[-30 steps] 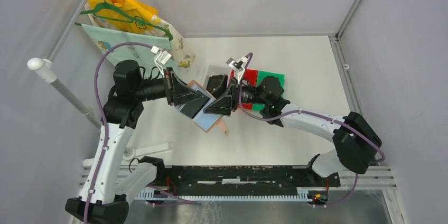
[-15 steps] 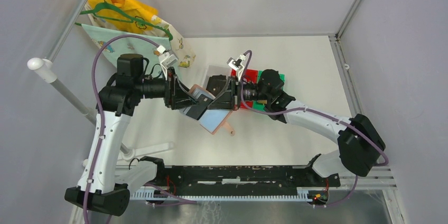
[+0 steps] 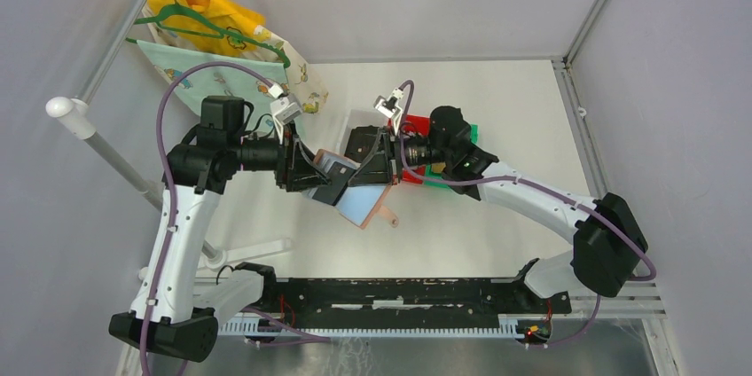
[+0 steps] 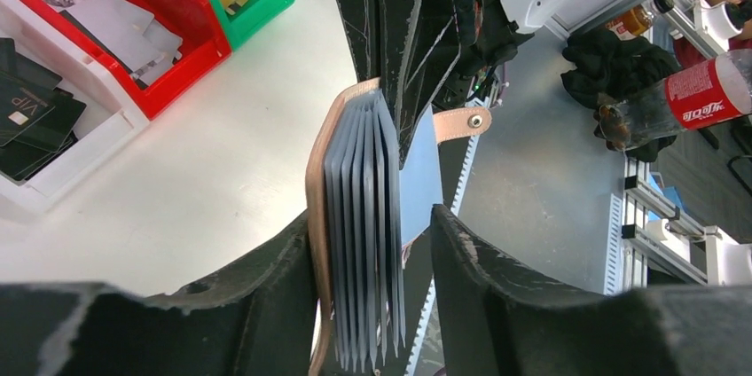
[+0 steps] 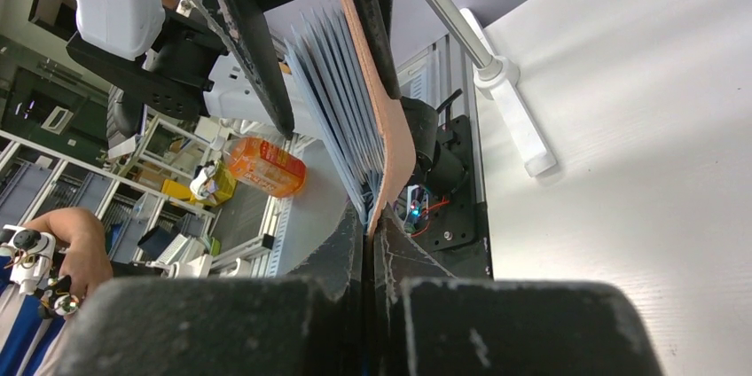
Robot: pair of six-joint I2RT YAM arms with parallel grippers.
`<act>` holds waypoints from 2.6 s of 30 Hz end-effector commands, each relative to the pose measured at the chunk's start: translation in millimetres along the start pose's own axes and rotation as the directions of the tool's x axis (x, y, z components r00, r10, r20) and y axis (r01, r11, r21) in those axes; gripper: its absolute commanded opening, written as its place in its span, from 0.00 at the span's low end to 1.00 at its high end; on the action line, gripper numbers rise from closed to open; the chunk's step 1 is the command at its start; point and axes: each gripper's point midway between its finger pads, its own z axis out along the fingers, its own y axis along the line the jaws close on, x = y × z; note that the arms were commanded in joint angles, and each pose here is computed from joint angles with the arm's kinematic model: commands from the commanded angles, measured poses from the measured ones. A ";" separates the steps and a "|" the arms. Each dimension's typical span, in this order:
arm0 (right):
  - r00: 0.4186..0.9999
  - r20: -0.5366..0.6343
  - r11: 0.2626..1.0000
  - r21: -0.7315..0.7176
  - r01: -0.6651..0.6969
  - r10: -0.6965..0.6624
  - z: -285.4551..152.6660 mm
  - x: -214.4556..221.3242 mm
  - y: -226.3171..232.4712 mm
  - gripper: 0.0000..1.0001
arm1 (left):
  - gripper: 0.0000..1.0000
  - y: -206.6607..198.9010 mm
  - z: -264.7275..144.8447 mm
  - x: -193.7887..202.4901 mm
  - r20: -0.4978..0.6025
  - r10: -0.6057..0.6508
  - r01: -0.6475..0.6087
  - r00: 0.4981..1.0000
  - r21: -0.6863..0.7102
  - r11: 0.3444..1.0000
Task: Take the credit cards out of the card holder
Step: Remove the credit card from the card holder.
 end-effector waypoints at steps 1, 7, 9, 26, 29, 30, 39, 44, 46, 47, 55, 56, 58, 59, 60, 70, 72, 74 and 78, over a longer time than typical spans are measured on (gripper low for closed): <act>0.977 0.117 0.982 -0.036 0.185 -0.180 -2.6 -52.4 35.6 0.00 | 0.56 -14.2 -2.3 19.5 -0.042 -0.014 0.016 0.999 0.060 0.998; 0.976 0.109 0.980 -0.050 0.194 -0.188 0.5 -51.6 39.7 0.00 | 0.60 -22.6 -1.4 20.7 -0.037 -0.039 0.043 0.999 0.111 0.993; 0.975 0.104 0.977 -0.063 0.202 -0.195 2.3 -50.7 43.4 0.00 | 0.62 -24.2 0.0 22.9 -0.039 -0.057 0.062 0.998 0.135 0.989; 0.944 0.093 0.946 -0.045 0.321 -0.316 -0.8 -63.5 55.8 0.00 | 0.78 -36.1 -5.6 10.8 -0.015 -0.070 0.072 0.997 0.141 0.987; 0.920 0.102 0.919 -0.078 0.386 -0.378 -2.1 -70.2 70.0 0.00 | 0.88 -54.3 -9.2 6.7 0.006 -0.074 0.071 0.997 0.224 0.972; 0.908 0.108 0.905 -0.091 0.416 -0.406 -3.9 -72.4 76.9 0.00 | 0.90 -58.9 -10.5 5.9 0.012 -0.073 0.068 0.997 0.244 0.967; 0.796 0.077 0.787 -0.118 0.605 -0.600 -11.6 -73.7 97.9 0.00 | 0.91 -63.7 -14.5 -2.5 0.061 -0.038 0.024 0.997 0.202 0.979; 0.750 0.077 0.737 -0.140 0.661 -0.657 -15.6 -70.7 112.0 0.00 | 1.00 -49.0 -17.0 -19.7 0.153 0.034 -0.041 0.988 0.042 0.998; 0.742 0.084 0.729 -0.142 0.670 -0.665 -16.2 -72.2 116.4 0.00 | 1.00 -45.8 -18.5 -23.8 0.178 0.051 -0.052 0.983 0.003 0.999; 0.739 0.087 0.726 -0.140 0.673 -0.668 -16.1 -73.7 117.2 0.00 | 1.00 -44.7 -19.1 -24.0 0.182 0.061 -0.060 0.981 -0.010 0.998; 0.707 0.092 0.692 -0.153 0.706 -0.701 -8.1 -75.0 132.4 0.00 | 1.00 -26.3 -25.4 -23.1 0.209 0.166 -0.132 0.964 -0.168 0.977; 0.709 0.087 0.694 -0.149 0.704 -0.700 -6.2 -75.2 131.6 0.00 | 1.00 -29.2 -25.7 -25.9 0.217 0.174 -0.141 0.960 -0.159 0.977; 0.713 0.079 0.699 -0.148 0.699 -0.696 -2.2 -75.6 130.2 0.00 | 1.00 -36.1 -25.3 -30.6 0.227 0.181 -0.156 0.957 -0.123 0.980; 0.716 0.076 0.702 -0.148 0.696 -0.694 -0.6 -75.8 130.0 0.00 | 1.00 -40.3 -25.1 -31.9 0.230 0.178 -0.158 0.957 -0.100 0.982; 0.715 0.076 0.702 -0.147 0.697 -0.695 1.2 -77.2 129.2 0.00 | 1.00 -44.4 -24.8 -32.8 0.230 0.174 -0.161 0.958 -0.077 0.984; 0.764 -0.030 0.763 -0.066 0.642 -0.645 8.1 -75.1 99.0 0.00 | 0.92 -59.7 -31.3 -39.2 0.225 0.276 -0.271 0.934 -0.053 0.961; 0.765 -0.030 0.765 -0.057 0.642 -0.644 7.8 -76.2 98.6 0.00 | 0.85 -54.7 -31.0 -37.3 0.213 0.281 -0.271 0.936 -0.074 0.960; 0.765 -0.028 0.765 -0.052 0.642 -0.644 7.4 -77.2 99.2 0.00 | 0.79 -47.9 -30.6 -33.3 0.195 0.288 -0.273 0.937 -0.101 0.957; 0.775 -0.028 0.775 -0.058 0.629 -0.631 9.7 -77.9 98.9 0.00 | 0.65 -35.4 -28.5 -23.1 0.155 0.279 -0.260 0.948 -0.133 0.956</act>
